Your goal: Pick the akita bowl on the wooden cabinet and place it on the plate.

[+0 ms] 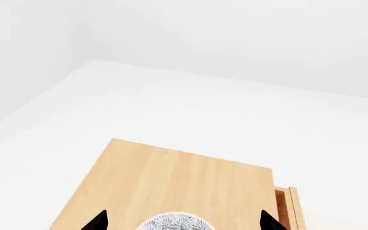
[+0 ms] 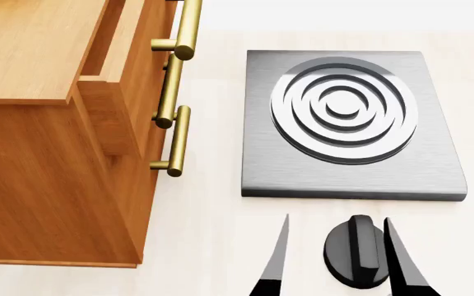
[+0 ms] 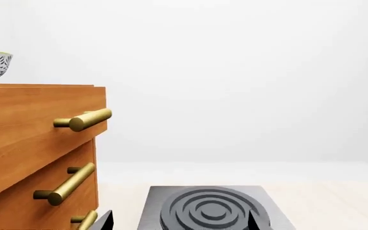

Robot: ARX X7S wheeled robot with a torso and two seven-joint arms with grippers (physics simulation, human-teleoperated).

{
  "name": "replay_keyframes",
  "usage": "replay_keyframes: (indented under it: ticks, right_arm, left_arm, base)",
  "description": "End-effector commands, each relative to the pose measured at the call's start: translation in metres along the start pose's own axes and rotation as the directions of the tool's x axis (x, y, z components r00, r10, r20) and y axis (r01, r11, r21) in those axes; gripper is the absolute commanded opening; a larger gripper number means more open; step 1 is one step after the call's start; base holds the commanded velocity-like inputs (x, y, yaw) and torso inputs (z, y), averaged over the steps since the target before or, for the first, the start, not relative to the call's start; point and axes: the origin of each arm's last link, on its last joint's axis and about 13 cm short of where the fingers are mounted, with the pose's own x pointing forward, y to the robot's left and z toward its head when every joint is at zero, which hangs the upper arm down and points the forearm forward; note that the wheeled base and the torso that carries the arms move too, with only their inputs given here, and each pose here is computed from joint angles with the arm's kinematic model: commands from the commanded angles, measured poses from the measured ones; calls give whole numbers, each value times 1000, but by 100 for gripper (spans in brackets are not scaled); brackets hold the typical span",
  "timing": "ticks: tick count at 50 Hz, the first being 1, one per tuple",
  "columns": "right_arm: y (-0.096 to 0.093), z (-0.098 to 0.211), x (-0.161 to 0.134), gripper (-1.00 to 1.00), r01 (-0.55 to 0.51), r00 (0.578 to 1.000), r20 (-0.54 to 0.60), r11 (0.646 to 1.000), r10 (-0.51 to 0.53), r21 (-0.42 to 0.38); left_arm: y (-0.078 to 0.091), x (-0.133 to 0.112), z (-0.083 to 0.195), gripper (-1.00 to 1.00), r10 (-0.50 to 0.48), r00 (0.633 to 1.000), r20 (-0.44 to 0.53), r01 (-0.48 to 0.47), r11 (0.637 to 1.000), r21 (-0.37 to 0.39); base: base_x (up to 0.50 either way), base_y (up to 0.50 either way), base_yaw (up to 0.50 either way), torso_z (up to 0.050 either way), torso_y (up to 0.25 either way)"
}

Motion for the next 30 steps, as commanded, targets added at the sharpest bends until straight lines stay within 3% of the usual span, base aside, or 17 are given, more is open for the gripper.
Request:
replay_keyframes:
  ticks: [1, 7, 11, 30]
  right_arm:
    - [1, -1, 0, 100, -3, 1000, -4, 1000, 3, 4]
    - [1, -2, 0, 100, -5, 1000, -6, 1000, 5, 6]
    - [1, -2, 0, 100, -4, 1000, -6, 1000, 4, 5]
    - [1, -3, 0, 100, -7, 1000, -8, 1000, 7, 3]
  left_arm:
    - [8, -8, 8, 100, 69, 998, 0, -69, 996, 62]
    - [13, -15, 12, 100, 119, 993, -13, -117, 985, 126]
    - [11, -19, 12, 100, 82, 996, -39, -72, 976, 204]
    - [19, -25, 10, 100, 93, 988, -125, -66, 976, 210]
  base:
    - [0, 0, 0, 0, 0]
    - [0, 0, 0, 0, 0]
    - [0, 0, 0, 0, 0]
    - [0, 0, 0, 0, 0]
